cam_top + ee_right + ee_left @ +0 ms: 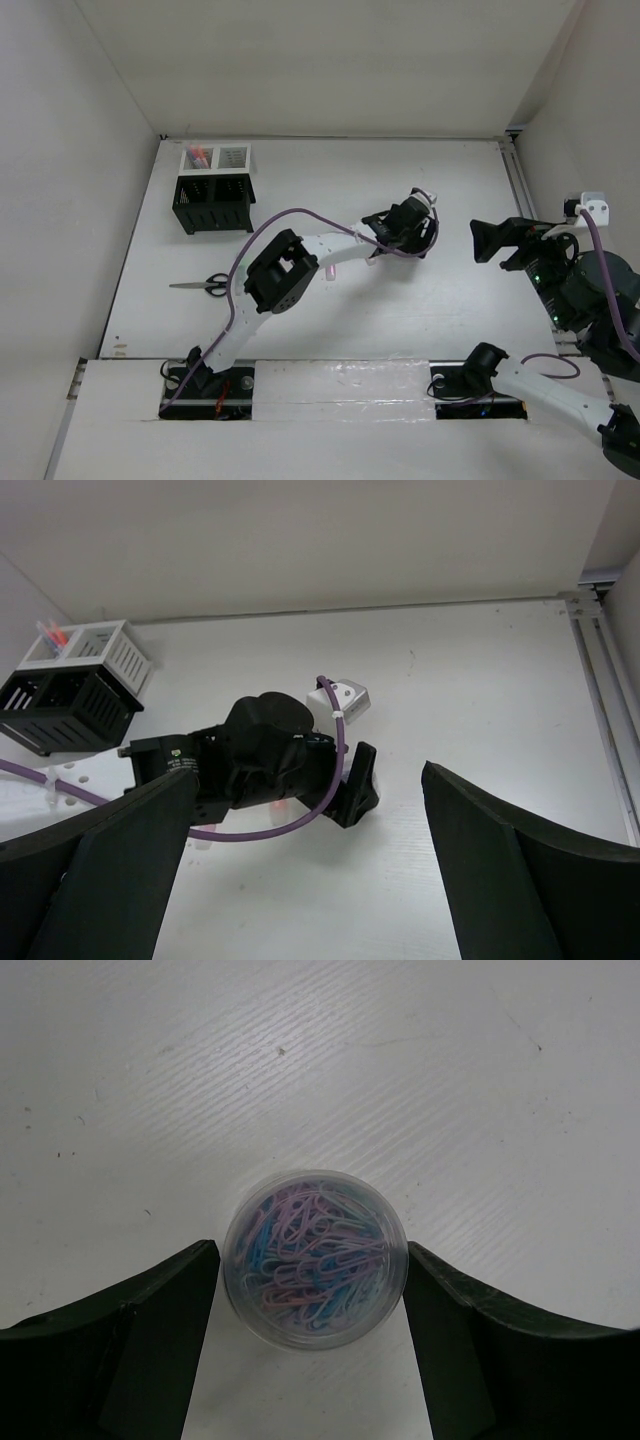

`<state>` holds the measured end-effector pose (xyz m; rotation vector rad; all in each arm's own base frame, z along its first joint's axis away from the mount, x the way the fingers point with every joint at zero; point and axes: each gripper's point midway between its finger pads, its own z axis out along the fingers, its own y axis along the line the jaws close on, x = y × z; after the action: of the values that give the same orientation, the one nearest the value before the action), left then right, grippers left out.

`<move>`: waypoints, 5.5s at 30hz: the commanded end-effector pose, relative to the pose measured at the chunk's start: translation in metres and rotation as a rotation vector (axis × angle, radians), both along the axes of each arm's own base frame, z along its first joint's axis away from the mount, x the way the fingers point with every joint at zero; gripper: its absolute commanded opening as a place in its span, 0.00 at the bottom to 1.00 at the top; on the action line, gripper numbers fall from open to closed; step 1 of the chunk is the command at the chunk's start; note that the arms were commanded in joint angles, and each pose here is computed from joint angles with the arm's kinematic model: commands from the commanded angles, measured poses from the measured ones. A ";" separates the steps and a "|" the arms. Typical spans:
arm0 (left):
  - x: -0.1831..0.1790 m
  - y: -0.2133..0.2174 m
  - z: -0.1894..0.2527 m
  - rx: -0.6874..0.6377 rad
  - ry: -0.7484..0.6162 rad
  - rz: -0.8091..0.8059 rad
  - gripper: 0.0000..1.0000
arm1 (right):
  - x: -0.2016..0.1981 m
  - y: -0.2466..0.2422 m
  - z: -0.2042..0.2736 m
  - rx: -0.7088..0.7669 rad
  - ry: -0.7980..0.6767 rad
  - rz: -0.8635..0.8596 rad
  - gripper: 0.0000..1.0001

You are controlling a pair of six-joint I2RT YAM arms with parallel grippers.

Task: Sort the stationery into containers
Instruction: Pick up the stationery from the center of the board, then place the stationery in the storage box, then pick up the stationery from the center of the board.

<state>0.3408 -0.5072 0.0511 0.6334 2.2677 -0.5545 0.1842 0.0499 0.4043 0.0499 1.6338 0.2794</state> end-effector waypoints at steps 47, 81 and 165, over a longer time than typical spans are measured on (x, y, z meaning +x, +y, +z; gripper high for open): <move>0.140 0.166 0.220 -0.128 -0.236 0.367 0.00 | 0.000 0.009 0.012 0.035 -0.085 0.055 1.00; 0.247 0.484 0.182 0.000 -0.233 0.908 0.00 | 0.012 0.053 -0.006 -0.024 -0.083 0.207 1.00; 0.186 0.467 0.296 -0.113 -0.343 0.888 1.00 | 0.001 0.061 0.001 0.022 -0.114 0.282 1.00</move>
<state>0.5503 -0.0381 0.2347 -0.3465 2.1241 -0.0107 0.1826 0.1054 0.3905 -0.1814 1.5690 0.4813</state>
